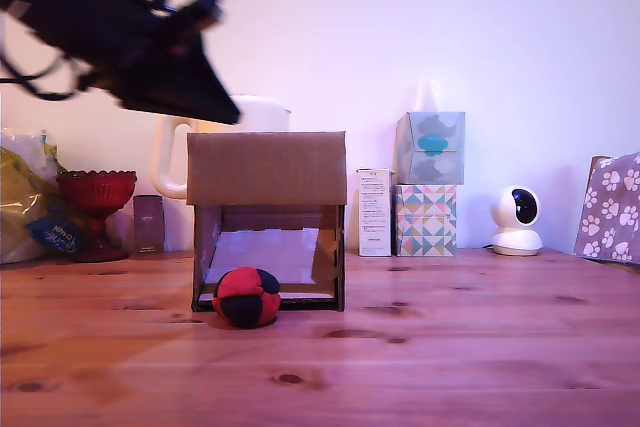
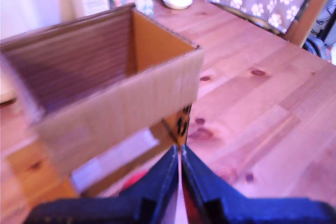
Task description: Drop the footbag into the cardboard dice tower
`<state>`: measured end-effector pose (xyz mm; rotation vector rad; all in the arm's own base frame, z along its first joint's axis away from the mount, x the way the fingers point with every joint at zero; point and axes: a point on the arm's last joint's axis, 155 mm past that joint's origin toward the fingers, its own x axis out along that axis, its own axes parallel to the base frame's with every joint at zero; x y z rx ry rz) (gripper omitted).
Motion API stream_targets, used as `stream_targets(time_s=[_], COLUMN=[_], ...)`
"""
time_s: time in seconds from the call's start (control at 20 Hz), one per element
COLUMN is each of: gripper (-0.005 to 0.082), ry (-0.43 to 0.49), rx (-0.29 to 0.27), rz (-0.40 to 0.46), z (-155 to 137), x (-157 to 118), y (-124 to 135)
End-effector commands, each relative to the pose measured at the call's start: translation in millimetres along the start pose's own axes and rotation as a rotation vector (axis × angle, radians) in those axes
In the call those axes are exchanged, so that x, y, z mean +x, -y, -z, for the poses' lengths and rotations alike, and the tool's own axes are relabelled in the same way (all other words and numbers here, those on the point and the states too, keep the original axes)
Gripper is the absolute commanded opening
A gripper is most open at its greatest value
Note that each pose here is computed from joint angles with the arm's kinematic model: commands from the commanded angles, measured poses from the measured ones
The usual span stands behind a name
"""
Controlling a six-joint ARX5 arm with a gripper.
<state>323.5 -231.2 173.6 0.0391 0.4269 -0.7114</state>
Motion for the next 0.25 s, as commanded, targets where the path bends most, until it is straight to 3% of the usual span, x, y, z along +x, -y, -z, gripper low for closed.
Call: stream_targets(time_s=[0.0, 0.2], gripper=[-0.0025, -0.0025], ry=[-0.045, -0.142], rx=[-0.038, -0.077], rz=[-0.017, -0.116], z=[26.4, 59.2], x=[-5.4, -29.6], y=[-6.0, -25.5])
